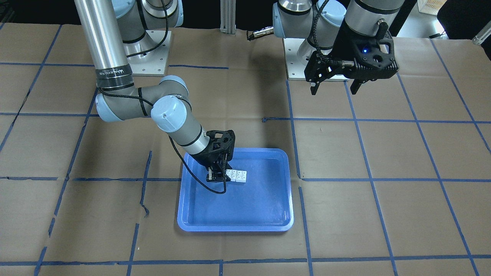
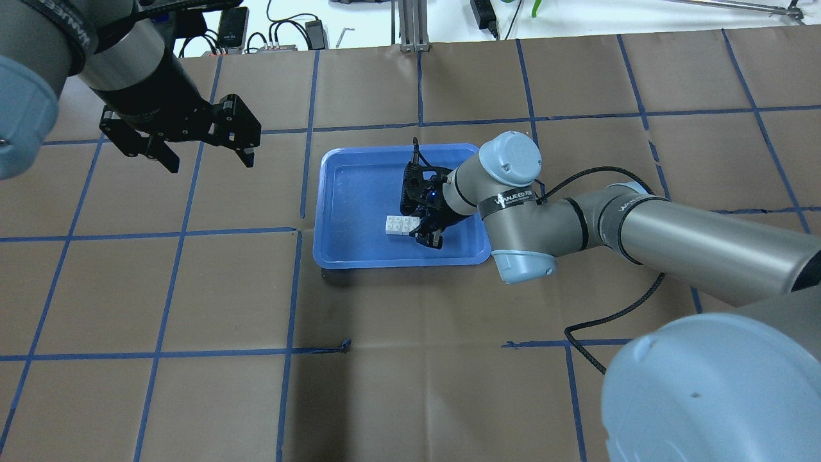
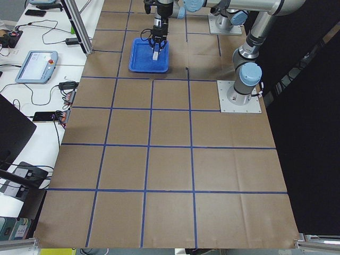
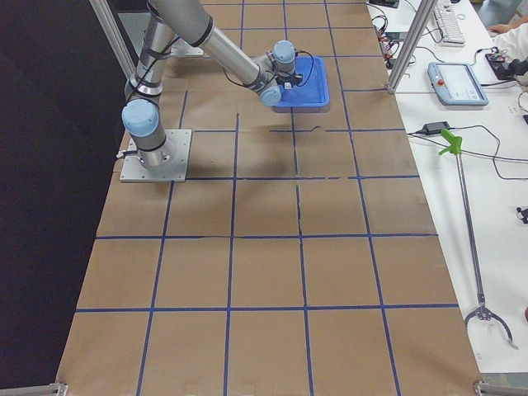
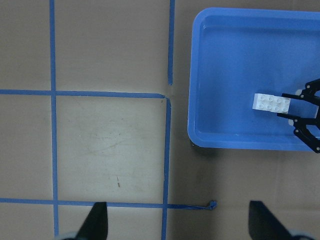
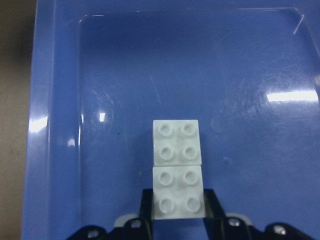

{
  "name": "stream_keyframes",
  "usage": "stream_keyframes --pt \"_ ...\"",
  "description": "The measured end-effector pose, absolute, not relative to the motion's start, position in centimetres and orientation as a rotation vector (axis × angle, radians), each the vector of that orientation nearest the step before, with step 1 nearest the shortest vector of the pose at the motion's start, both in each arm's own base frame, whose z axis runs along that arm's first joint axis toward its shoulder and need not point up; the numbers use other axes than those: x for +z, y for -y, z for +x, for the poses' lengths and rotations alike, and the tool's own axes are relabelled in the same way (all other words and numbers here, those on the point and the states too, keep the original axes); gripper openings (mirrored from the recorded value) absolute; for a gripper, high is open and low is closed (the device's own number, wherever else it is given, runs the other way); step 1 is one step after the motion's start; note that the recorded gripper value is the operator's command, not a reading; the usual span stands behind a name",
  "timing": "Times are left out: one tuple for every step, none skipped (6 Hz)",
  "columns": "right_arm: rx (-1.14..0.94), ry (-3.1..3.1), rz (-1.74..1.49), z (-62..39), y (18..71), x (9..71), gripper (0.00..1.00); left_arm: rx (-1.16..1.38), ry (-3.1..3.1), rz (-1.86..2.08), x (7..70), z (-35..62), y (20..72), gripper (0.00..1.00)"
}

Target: Assemble white blocks and place on blue tray

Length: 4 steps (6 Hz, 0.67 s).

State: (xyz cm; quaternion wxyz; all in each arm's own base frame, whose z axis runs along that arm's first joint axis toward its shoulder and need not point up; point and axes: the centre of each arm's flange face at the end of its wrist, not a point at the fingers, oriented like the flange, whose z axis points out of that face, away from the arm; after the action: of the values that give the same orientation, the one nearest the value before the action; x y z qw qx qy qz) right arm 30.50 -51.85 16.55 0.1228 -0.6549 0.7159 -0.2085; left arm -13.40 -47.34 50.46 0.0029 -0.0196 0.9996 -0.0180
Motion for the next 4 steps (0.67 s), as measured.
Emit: stream_keyframes --pt "-0.609 -2.089 -1.911 30.49 51.85 16.55 0.35 -0.055 -3.135 -0.062 50.45 -13.40 47.33 0.99" --pt "-0.610 -2.089 -1.911 30.49 51.86 16.56 0.37 -0.054 -3.135 -0.062 50.44 -13.41 47.33 0.99" --pt "-0.610 -2.089 -1.911 30.49 51.86 16.56 0.40 -0.054 -3.135 -0.062 50.44 -13.40 47.33 0.99" --pt "-0.611 -2.089 -1.911 30.49 51.87 16.57 0.43 -0.056 -3.135 -0.062 50.47 -13.40 47.34 0.99"
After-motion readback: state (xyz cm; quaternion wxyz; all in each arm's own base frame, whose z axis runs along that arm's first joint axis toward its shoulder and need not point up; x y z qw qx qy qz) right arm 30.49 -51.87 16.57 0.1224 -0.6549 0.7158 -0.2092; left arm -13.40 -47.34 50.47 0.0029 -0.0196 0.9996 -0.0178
